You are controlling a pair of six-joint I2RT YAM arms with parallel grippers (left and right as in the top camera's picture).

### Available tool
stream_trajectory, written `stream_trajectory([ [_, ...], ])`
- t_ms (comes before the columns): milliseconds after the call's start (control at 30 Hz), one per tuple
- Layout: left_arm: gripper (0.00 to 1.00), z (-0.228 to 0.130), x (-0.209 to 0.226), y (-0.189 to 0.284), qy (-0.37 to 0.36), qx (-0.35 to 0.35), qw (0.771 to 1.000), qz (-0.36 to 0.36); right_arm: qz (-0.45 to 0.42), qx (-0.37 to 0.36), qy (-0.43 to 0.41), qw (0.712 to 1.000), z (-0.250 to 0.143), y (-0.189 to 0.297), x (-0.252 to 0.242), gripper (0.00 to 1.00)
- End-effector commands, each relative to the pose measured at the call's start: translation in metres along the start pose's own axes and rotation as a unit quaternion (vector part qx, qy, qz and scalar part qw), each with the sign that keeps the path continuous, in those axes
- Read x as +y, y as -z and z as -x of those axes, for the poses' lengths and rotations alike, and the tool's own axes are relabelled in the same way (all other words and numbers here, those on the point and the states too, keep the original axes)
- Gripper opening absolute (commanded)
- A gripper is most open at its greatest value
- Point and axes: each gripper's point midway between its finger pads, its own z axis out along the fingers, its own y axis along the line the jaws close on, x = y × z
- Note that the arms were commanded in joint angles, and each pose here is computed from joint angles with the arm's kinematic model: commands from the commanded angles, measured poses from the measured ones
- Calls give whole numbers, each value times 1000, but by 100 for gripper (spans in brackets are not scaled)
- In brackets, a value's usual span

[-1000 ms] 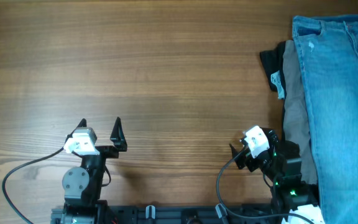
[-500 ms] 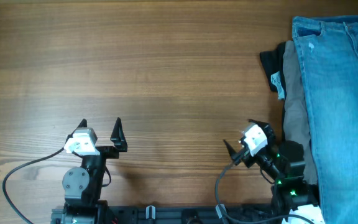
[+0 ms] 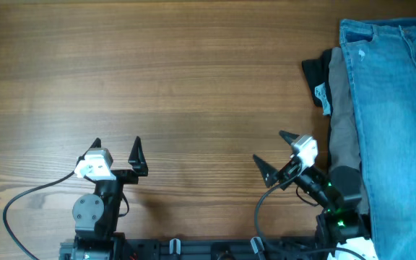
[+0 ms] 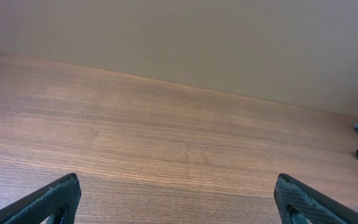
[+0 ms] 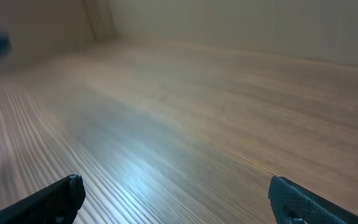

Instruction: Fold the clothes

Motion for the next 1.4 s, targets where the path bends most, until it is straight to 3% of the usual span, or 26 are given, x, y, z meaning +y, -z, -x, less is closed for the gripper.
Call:
stream_trajectory([
  [0, 100, -2, -7, 0, 5, 2, 1000, -22, 43, -66, -128, 989, 53, 1, 13, 100],
  [267, 100, 26, -21, 2, 3, -52, 997, -56, 44, -53, -153, 986, 49, -1, 12, 100],
  [467, 100, 78, -39, 17, -3, -137, 986, -95, -9, 37, -118, 992, 70, -9, -2, 100],
  [600, 100, 113, -40, 27, -3, -136, 988, -73, -103, 112, -86, 985, 98, -2, -28, 100],
  [700, 100, 126, -34, 24, -1, -78, 996, -33, -144, 154, -99, 973, 121, 1, -40, 100],
  [833, 100, 130, -28, 9, -1, 44, 999, 17, -135, 174, -114, 969, 147, -8, -39, 100],
  [1000, 100, 119, -27, -28, -3, 226, 973, 56, -156, 175, -118, 965, 153, -17, -54, 100],
  [1067, 100, 113, -30, -42, 0, 286, 956, 58, -226, 184, -150, 945, 144, -15, -79, 91],
  [1167, 100, 110, -33, -60, 3, 346, 936, 63, -334, 207, -206, 896, 125, -4, -125, 88],
  [1367, 100, 105, -45, -87, 22, 403, 914, 42, -421, 255, -275, 826, 99, 8, -213, 83],
])
